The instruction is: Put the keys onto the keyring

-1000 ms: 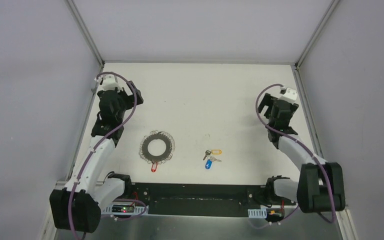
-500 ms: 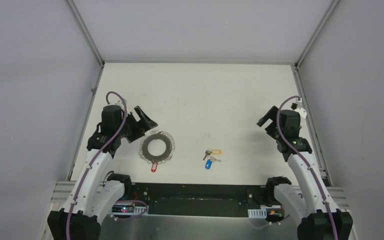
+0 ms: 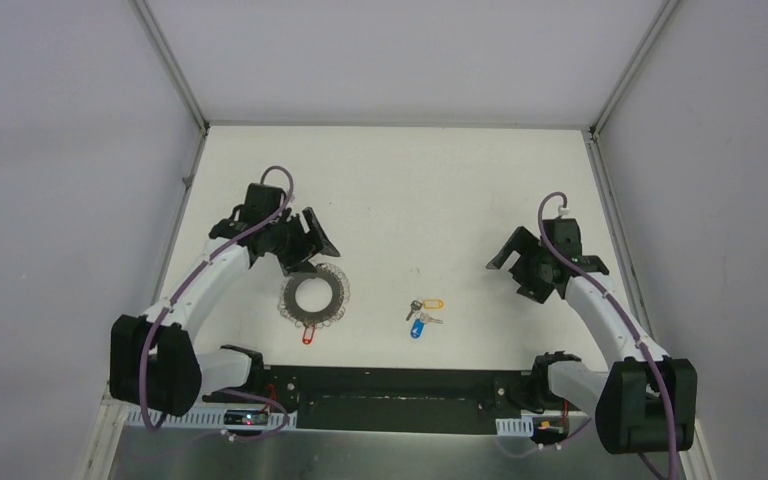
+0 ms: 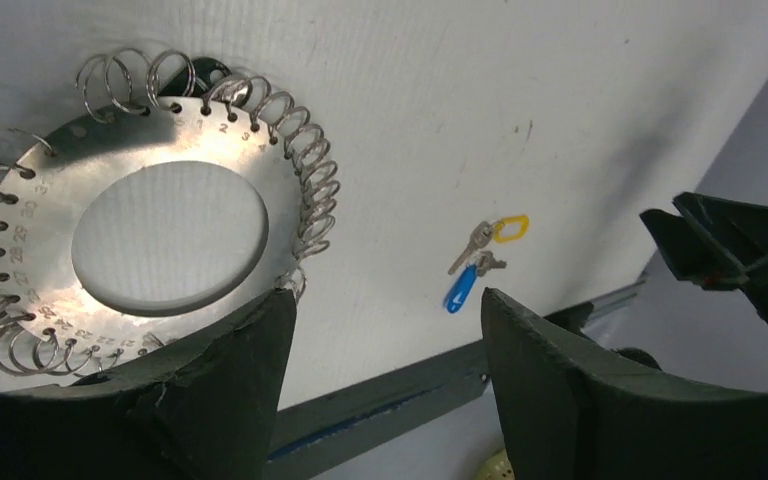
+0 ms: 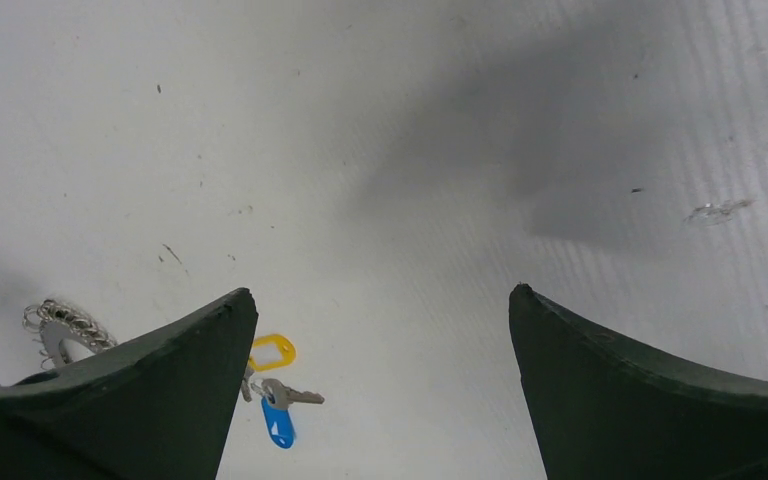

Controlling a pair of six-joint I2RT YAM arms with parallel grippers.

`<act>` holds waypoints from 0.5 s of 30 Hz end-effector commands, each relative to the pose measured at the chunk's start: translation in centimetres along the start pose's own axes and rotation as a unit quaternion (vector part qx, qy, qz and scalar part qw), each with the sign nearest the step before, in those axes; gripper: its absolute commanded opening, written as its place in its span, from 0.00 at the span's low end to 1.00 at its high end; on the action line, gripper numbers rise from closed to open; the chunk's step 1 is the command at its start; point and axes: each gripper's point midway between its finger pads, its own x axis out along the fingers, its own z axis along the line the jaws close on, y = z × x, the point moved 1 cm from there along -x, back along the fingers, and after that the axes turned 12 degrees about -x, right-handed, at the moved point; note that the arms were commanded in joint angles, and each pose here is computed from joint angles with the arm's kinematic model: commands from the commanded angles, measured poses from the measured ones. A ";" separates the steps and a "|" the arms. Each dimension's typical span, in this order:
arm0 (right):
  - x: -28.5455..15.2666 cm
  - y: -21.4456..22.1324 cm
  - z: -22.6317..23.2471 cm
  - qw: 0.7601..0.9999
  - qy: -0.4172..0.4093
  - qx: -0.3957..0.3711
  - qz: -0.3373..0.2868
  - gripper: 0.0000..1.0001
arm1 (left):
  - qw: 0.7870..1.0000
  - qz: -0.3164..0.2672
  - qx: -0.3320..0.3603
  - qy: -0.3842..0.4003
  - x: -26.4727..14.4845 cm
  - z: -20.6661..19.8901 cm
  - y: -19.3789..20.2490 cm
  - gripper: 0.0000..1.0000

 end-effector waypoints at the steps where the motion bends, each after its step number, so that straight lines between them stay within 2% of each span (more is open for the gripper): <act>1: -1.1 -1.1 2.3 0.999 -0.045 0.002 0.007 1.00 | 0.994 -0.043 0.050 -0.086 1.3 0.2 -1.3 0.70; 4: -1.3 -1.2 2.5 0.999 -0.053 -0.007 0.007 1.00 | 0.984 -0.050 0.067 -0.159 2.8 1.5 -1.4 0.73; 8: -1.8 -1.3 2.6 0.998 -0.057 -0.012 -0.004 1.00 | 0.972 -0.045 0.051 -0.226 4.6 3.4 -2.0 0.73; 15: -2.3 -1.1 2.6 0.997 -0.064 -0.029 -0.011 1.00 | 0.964 -0.017 0.055 -0.261 7.5 3.8 -1.1 0.73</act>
